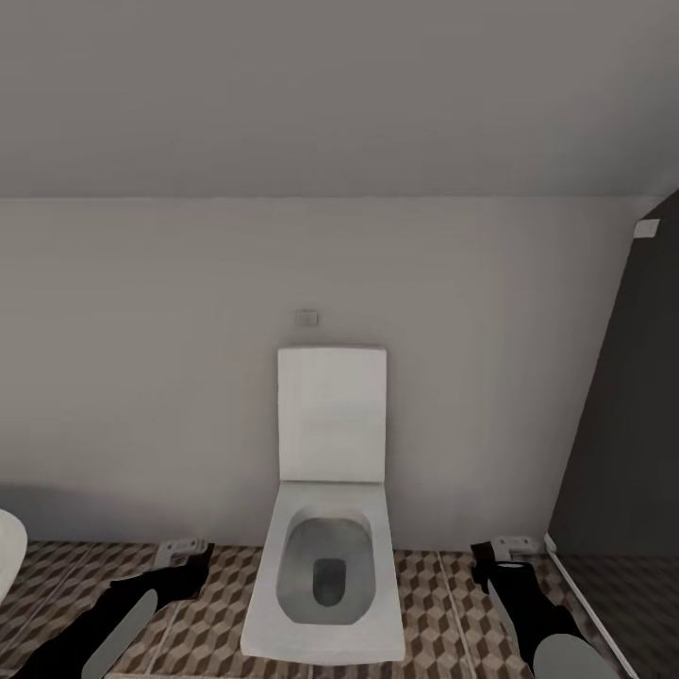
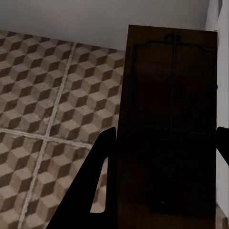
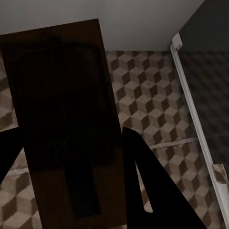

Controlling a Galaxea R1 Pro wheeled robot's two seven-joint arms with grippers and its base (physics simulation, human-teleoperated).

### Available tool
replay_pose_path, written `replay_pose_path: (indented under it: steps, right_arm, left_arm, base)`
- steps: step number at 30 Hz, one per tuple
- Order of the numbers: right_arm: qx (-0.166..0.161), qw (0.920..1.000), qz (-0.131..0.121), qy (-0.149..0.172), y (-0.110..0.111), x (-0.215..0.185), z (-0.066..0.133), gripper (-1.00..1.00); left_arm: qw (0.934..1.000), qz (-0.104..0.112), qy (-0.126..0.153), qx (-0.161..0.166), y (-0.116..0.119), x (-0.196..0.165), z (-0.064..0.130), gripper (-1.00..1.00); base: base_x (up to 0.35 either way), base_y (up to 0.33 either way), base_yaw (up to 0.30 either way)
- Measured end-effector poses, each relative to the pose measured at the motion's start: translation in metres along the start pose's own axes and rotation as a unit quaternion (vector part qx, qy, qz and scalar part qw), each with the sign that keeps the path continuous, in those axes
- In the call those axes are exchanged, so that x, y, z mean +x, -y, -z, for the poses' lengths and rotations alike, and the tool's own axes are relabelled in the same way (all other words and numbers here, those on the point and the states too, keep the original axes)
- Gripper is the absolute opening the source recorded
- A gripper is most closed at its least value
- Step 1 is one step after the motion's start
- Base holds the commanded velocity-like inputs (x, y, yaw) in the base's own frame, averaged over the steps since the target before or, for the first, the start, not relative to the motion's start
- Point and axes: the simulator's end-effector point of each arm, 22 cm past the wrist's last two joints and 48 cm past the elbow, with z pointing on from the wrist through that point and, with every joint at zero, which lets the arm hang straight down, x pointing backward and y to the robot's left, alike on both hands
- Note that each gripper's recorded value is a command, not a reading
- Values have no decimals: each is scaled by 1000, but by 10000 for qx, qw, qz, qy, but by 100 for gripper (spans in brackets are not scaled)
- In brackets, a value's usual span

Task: Take the four mousetraps from the cabinet in the bathroom and place them on the bathroom floor. Make sure all four end up on the same floor surface, and ensure that at least two of them are either under or directly next to the same bathroom sink.

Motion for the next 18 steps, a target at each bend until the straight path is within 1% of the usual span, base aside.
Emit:
replay_pose_path:
  steps: [18]
  right_arm:
    - [0,10000,-12,17,-8,30,-22,-100]
  left_arm:
    - [10000,-3,10,-42,-5,31,-22,-100]
  base:
    - [0,0,0]
